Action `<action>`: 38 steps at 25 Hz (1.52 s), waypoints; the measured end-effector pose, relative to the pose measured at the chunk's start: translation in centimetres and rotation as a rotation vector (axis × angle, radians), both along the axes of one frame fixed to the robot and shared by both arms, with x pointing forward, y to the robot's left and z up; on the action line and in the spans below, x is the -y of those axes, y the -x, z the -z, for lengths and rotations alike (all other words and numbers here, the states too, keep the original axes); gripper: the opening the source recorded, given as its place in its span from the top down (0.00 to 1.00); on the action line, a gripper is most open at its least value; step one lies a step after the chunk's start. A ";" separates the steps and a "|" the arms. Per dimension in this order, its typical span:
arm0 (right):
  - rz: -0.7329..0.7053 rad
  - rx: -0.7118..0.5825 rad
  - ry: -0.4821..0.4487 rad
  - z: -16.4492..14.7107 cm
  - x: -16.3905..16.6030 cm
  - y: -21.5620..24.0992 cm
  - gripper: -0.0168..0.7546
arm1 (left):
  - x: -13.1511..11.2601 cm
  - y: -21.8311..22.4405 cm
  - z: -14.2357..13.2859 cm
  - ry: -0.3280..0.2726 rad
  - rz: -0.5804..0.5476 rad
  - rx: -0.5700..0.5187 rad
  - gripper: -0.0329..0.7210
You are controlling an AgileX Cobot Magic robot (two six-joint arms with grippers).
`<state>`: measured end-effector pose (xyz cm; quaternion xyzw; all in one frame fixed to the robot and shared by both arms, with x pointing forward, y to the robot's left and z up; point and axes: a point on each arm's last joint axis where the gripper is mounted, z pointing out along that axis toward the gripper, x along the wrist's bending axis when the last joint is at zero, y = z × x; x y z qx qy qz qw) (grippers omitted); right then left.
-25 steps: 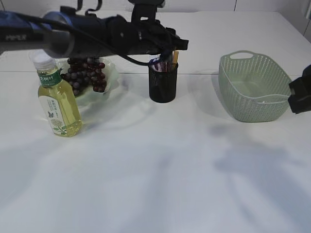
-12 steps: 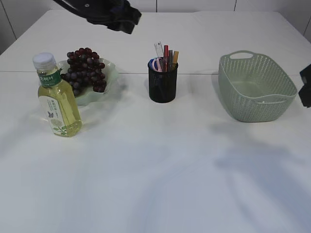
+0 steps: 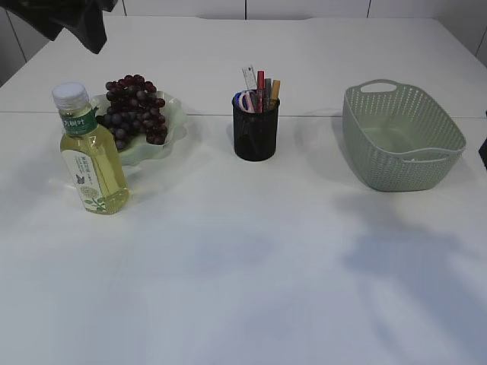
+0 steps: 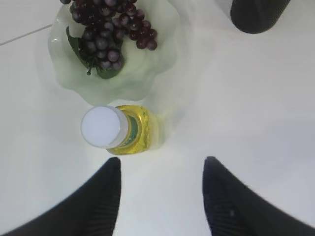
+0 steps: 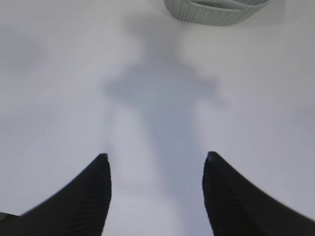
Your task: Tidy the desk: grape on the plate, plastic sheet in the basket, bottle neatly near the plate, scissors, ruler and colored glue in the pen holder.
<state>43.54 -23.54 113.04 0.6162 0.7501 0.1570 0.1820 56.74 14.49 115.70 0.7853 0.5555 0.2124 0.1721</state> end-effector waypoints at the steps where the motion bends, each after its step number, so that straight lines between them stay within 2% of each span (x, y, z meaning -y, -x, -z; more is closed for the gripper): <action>1: 0.002 -0.011 0.004 0.0 0.0 0.1 0.36 | 0.3 0.5 -0.3 0.001 0.012 0.001 0.40; 3: 0.005 -0.027 0.010 0.1 0.1 0.2 0.35 | 1.2 1.4 -0.8 0.020 0.044 -0.001 0.36; 6: 0.008 -0.044 0.015 0.1 0.2 0.4 0.35 | 2.8 3.1 -1.4 0.083 0.108 -0.017 0.34; 9: 0.006 -0.059 -0.013 0.2 -0.1 0.5 0.35 | 3.1 4.8 -2.9 0.129 0.146 0.002 0.34; 15: -0.030 -0.038 -0.092 -0.8 -0.3 1.9 0.35 | -0.1 9.5 -8.3 0.219 0.157 0.144 0.35; 19: -0.055 0.111 -0.166 -3.3 0.7 4.7 0.35 | -3.4 14.0 -10.1 0.260 0.160 0.215 0.37; 25: -0.074 0.252 -0.212 -4.3 2.5 9.4 0.34 | -8.4 20.9 -8.0 0.279 0.163 0.241 0.39; 28: -0.084 0.310 -0.228 -3.9 3.6 12.0 0.34 | -10.8 24.5 -6.3 0.307 0.169 0.265 0.39; 30: -0.094 0.356 -0.238 -3.5 4.3 13.8 0.34 | -12.5 27.1 -5.4 0.345 0.179 0.294 0.39; 34: -0.122 0.432 -0.254 -1.9 5.5 17.0 0.34 | -14.5 30.6 -2.7 0.396 0.212 0.313 0.39; 38: -0.179 0.496 -0.275 0.0 6.3 19.7 0.34 | -15.6 33.2 0.5 0.443 0.296 0.352 0.39</action>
